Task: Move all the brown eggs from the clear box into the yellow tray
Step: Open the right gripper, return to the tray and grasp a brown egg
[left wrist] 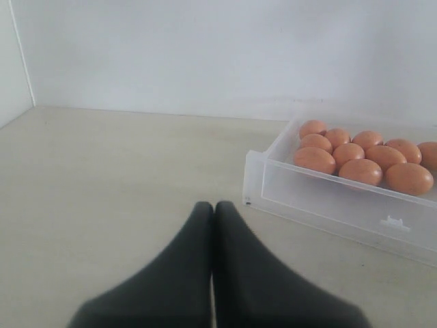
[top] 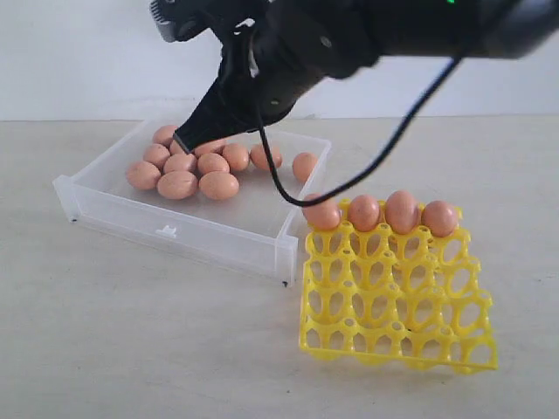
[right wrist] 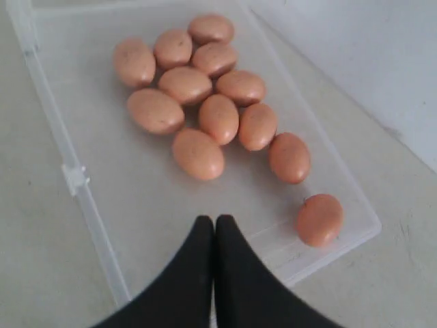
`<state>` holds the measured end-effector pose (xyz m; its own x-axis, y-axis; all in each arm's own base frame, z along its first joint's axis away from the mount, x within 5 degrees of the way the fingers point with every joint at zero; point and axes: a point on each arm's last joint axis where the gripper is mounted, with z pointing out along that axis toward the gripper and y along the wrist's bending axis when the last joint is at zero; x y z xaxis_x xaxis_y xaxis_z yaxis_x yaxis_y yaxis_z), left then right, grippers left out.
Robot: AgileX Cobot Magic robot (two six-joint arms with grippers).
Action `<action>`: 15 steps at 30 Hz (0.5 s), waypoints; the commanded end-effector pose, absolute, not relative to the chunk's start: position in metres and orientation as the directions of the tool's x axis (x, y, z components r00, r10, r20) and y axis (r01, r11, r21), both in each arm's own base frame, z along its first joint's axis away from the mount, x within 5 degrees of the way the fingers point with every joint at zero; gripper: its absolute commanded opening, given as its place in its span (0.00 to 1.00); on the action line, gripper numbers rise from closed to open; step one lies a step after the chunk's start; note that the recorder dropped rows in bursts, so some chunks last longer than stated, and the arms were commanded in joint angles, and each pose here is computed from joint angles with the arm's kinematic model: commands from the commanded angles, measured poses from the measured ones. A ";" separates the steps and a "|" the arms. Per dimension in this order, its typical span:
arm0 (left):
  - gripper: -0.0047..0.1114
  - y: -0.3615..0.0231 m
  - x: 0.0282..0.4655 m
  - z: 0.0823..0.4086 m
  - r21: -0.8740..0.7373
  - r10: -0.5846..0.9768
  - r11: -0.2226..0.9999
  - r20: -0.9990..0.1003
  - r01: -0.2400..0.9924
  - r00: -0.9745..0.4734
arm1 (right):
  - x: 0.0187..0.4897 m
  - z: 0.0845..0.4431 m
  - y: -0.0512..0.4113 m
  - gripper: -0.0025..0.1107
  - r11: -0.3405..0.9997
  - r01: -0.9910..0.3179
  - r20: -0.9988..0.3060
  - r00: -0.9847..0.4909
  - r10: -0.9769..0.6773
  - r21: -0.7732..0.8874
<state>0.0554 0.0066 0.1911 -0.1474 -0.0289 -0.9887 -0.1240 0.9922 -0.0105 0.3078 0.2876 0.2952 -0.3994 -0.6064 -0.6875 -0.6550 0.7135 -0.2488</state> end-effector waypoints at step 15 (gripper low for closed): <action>0.00 0.000 0.056 0.192 -0.015 -0.017 1.000 -0.989 -0.011 -0.144 | 0.350 0.240 0.357 0.02 0.307 -0.937 -0.294 -0.250 -0.922 -0.164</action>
